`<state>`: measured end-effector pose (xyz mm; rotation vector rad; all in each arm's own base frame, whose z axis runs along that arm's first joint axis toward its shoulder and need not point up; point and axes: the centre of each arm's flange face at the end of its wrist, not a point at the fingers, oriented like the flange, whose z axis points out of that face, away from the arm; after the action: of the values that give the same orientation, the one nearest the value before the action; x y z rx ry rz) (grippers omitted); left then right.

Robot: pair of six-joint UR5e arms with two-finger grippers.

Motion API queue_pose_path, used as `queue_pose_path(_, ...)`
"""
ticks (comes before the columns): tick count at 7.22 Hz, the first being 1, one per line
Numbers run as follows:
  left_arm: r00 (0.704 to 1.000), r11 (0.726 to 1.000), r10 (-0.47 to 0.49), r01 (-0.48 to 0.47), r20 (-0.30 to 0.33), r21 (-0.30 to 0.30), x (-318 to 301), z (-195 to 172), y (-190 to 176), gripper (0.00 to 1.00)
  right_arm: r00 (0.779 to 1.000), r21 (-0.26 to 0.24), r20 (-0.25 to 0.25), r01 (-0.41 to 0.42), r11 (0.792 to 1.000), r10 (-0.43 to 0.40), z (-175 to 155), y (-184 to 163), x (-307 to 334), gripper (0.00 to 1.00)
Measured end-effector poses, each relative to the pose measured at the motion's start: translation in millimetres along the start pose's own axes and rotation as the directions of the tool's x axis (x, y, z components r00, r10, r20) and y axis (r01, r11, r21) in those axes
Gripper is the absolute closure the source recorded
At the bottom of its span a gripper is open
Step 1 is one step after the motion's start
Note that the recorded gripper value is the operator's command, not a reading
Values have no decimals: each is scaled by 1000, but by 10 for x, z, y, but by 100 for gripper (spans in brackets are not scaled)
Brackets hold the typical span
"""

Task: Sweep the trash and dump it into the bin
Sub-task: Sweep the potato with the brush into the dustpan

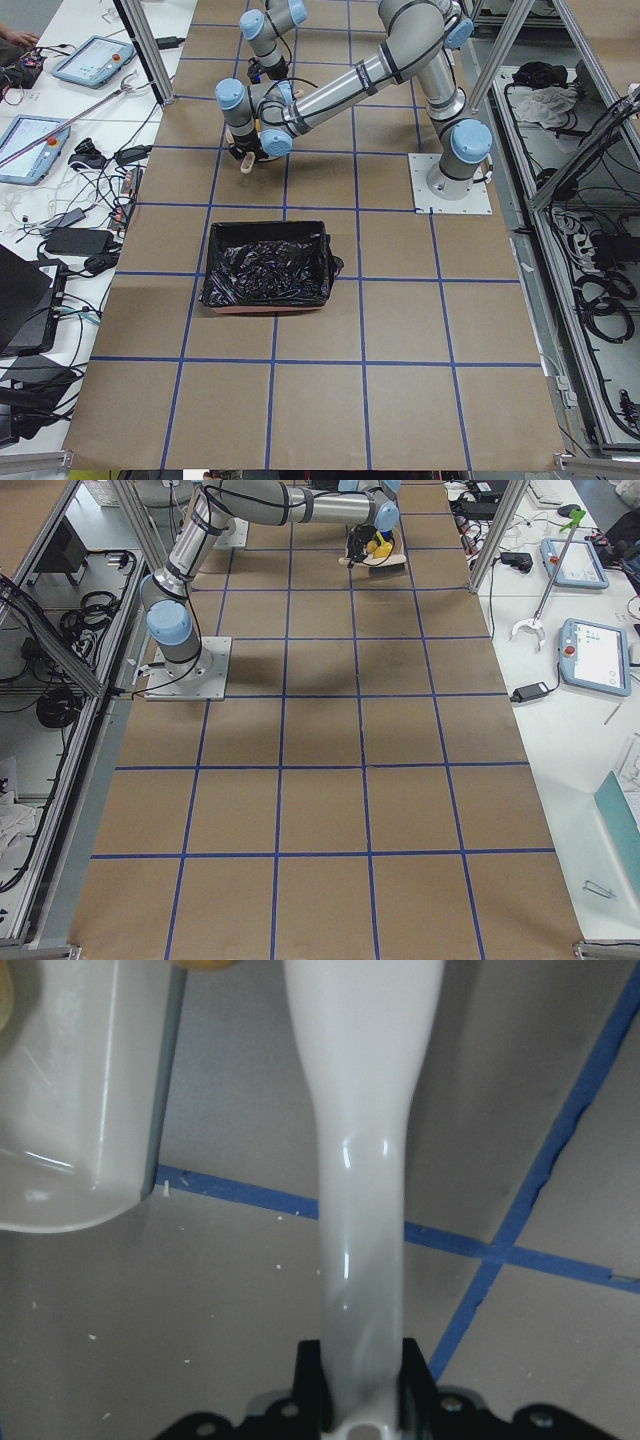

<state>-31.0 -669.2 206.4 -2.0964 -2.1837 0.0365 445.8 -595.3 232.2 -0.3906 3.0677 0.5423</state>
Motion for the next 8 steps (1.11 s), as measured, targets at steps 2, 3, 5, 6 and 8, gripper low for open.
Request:
queue_pose_path(2, 1000, 1000, 0, 0, 0, 1, 0, 0, -4, 100, 998, -12, 43, -48, 999, 49, 9, 49, -138, 100)
queue_pose_path(3, 1000, 1000, 0, 0, 0, 1, 0, 0, -4, 100, 995, -21, 67, -78, 997, 79, 13, 70, -201, 100)
queue_pose_path(5, 1000, 1000, 0, 0, 1, 1, -1, -2, -1, 100, 982, -41, 128, -132, 990, 136, 4, 115, -345, 100)
queue_pose_path(6, 1000, 1000, 0, 0, 0, 1, -1, -1, -2, 100, 975, -45, 159, -150, 988, 155, -4, 136, -434, 100)
queue_pose_path(8, 1000, 1000, 0, 0, 0, 2, 0, 0, -3, 100, 967, -41, 186, -172, 984, 177, -2, 170, -588, 100)
